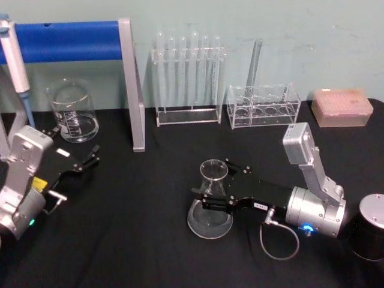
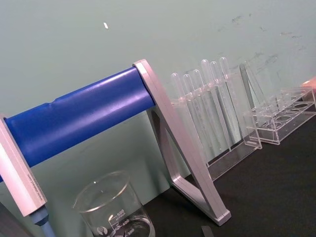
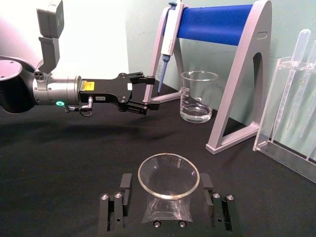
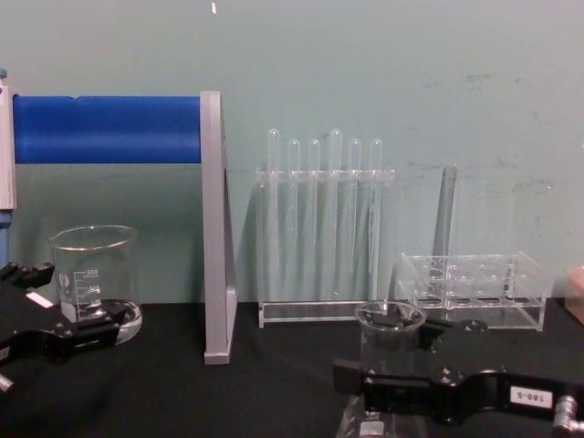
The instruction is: Grasp the erlenmeyer flask with one hand, shake it three times, then place it back.
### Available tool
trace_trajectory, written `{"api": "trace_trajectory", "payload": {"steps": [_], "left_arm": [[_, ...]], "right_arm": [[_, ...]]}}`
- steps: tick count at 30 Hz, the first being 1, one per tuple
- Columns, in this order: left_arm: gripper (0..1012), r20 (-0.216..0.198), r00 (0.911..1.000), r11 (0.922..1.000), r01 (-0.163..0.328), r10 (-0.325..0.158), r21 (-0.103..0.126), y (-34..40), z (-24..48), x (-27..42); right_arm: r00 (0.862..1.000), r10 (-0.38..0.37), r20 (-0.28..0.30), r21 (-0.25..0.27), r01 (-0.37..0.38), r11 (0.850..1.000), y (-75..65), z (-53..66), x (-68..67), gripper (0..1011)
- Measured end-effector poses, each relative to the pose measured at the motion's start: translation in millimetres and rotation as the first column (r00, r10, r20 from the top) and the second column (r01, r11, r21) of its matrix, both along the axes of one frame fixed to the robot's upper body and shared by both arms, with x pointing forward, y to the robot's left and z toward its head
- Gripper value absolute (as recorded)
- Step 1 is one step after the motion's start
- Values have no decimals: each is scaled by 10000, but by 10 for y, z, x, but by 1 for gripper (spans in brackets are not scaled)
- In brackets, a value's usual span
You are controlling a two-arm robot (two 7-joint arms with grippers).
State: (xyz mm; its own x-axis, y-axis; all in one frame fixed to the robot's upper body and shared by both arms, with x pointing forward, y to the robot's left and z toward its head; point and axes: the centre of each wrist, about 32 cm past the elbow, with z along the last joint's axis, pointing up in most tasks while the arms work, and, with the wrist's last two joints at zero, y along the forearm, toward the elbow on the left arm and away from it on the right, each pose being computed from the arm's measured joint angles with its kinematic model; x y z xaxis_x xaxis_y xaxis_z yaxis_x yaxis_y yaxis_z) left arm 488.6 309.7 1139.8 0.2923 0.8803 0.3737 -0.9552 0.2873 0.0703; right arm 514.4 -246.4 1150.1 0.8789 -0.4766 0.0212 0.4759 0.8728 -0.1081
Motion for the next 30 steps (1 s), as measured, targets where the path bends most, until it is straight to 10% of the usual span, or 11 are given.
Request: {"api": "trace_trajectory", "payload": {"steps": [7, 30], "left_arm": [[1001, 0, 10000, 10000, 0, 0, 0, 0, 0, 0], [1001, 0, 10000, 10000, 0, 0, 0, 0, 0, 0]], "right_arm": [[10000, 0, 3, -3, 0, 10000, 0, 1, 0, 1003], [10000, -27, 1, -207, 27, 9998, -11, 26, -22, 1000]]}}
